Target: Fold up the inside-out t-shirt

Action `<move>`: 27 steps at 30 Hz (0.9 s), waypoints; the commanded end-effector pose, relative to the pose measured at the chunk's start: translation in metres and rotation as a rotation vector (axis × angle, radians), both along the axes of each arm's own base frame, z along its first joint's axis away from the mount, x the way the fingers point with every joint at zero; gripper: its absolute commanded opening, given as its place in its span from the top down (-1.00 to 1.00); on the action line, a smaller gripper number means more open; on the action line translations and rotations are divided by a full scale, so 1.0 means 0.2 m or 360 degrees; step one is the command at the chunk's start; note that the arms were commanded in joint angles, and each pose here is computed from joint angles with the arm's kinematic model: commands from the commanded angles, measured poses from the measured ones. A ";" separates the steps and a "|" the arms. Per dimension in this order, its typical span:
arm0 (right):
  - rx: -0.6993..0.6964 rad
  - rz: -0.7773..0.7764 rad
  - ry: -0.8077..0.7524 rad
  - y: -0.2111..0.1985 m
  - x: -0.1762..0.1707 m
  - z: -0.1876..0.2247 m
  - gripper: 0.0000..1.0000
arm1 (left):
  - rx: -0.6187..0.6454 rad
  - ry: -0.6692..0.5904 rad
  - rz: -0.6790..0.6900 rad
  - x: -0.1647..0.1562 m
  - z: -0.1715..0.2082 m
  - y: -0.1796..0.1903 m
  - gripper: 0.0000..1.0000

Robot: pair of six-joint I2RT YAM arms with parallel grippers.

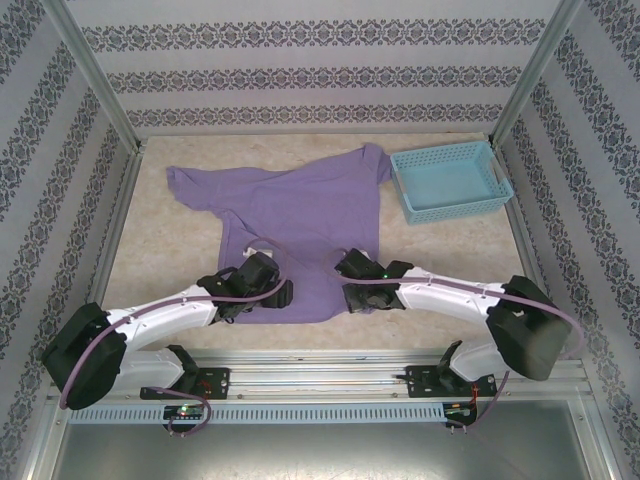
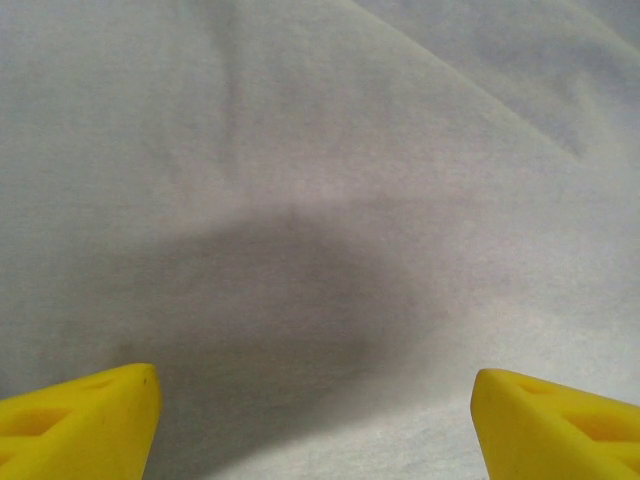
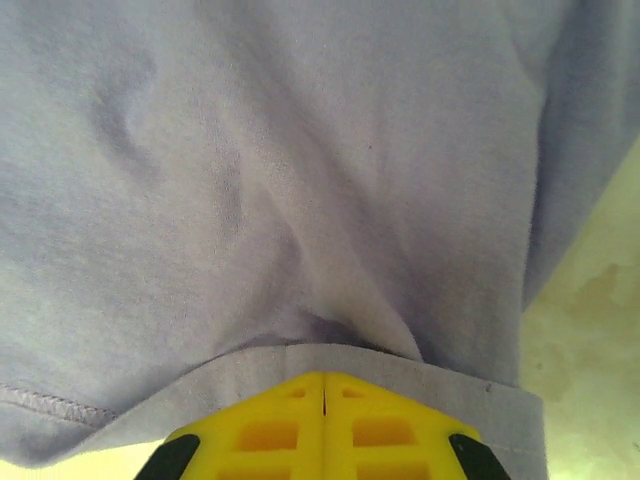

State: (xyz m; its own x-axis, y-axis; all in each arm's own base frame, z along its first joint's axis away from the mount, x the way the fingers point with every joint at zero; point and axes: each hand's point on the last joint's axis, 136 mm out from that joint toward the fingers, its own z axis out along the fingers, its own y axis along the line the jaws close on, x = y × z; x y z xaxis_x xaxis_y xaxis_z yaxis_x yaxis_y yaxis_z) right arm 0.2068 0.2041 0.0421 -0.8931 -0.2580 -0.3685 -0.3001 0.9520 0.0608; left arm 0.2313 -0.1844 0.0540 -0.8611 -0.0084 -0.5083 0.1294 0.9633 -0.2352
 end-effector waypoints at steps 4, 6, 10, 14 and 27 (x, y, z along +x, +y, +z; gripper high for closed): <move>0.0072 -0.0022 -0.0188 -0.01 0.04 0.26 1.00 | 0.0006 -0.0166 -0.0250 -0.02 0.10 -0.17 -0.69; 0.0105 -0.0025 -0.0212 -0.01 0.04 0.30 1.00 | 0.0017 -0.0202 -0.0312 -0.03 0.12 -0.21 -0.72; 0.0187 -0.0045 -0.0260 0.01 0.06 0.39 1.00 | 0.0085 -0.0297 -0.0500 -0.07 0.16 -0.36 -0.82; 0.0248 -0.0056 -0.0308 0.03 0.08 0.46 1.00 | 0.0178 -0.0307 -0.0608 -0.09 0.14 -0.45 -0.93; 0.0275 -0.0179 -0.0455 -0.05 0.13 0.60 1.00 | 0.0518 -0.0273 -0.0407 0.01 0.03 -0.33 -0.54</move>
State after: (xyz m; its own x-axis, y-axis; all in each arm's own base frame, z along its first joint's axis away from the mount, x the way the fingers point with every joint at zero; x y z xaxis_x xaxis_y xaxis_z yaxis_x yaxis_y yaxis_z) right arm 0.2257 0.2051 0.1412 -0.7941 -0.1415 -0.5911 -0.2801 0.9483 0.1493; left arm 0.2241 -0.2632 0.0524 -0.7230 0.3830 -0.5749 0.4336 0.8995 0.0540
